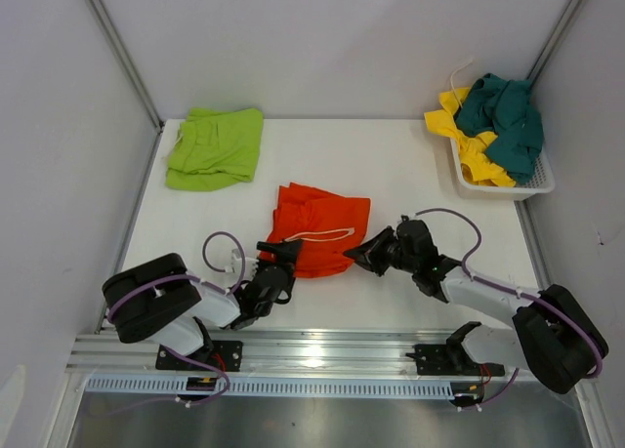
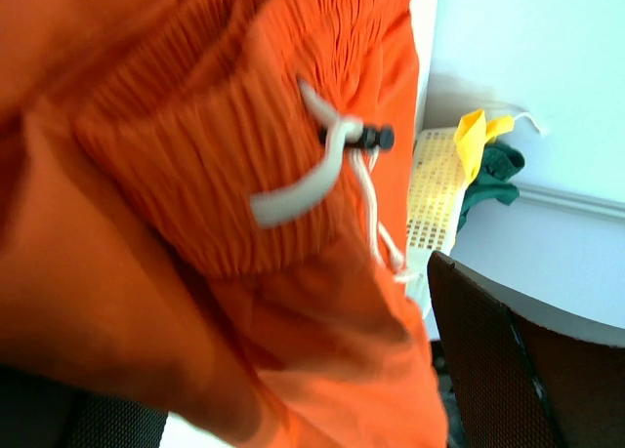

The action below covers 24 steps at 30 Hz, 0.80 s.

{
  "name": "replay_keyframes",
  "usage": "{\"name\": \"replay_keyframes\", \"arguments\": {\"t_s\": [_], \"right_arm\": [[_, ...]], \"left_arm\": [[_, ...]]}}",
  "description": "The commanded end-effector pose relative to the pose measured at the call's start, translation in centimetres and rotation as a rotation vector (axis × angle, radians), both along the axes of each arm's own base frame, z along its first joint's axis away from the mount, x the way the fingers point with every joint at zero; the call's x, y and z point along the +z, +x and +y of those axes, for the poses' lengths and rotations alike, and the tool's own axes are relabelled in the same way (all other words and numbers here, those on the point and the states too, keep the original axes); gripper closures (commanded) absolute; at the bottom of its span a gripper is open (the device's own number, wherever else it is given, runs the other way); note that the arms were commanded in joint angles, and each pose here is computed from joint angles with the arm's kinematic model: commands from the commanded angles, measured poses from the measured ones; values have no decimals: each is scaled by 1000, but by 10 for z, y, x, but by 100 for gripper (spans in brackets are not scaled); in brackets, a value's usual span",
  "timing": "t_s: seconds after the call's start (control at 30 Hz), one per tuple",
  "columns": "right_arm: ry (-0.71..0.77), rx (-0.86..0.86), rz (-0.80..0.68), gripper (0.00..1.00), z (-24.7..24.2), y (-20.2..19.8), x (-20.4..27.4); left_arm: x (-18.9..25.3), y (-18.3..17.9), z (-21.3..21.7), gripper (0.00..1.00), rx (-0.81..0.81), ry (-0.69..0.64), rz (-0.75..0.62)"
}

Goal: Fold and stack the shorts
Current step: Neatly place the folded shorts to the corner

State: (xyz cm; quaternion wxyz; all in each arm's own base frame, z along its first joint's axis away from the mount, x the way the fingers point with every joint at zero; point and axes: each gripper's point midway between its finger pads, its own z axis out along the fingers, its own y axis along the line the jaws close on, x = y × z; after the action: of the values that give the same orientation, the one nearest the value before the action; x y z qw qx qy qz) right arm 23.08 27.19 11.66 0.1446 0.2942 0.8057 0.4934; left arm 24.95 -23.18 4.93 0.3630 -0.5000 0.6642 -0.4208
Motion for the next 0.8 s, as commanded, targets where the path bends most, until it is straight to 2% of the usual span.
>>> {"name": "replay_keyframes", "arguments": {"t_s": [0.0,0.3,0.37,0.5,0.6,0.67,0.7,0.77], "right_arm": [[12,38,-26,100,-3,-9,4],[9,48,4,100,-16,-28,-12],[9,55,4,100,-16,-32,-12],[-2,63,6,100,-17,-39,-15],[-6,74,14,100,-14,-43,-19],[-6,83,14,100,-12,-45,-21],[-12,90,24,100,-10,-46,-25],[-6,99,22,100,-7,-47,-25]], "left_arm": [[-18,1,29,1,63,107,17],[-26,5,42,2,86,169,12],[-23,7,40,7,83,164,-2],[-24,10,38,28,70,177,-21],[-19,12,32,37,47,171,-47],[-17,13,28,34,30,172,-56],[-17,12,27,26,20,183,-57],[-16,12,25,20,10,181,-60]]}}
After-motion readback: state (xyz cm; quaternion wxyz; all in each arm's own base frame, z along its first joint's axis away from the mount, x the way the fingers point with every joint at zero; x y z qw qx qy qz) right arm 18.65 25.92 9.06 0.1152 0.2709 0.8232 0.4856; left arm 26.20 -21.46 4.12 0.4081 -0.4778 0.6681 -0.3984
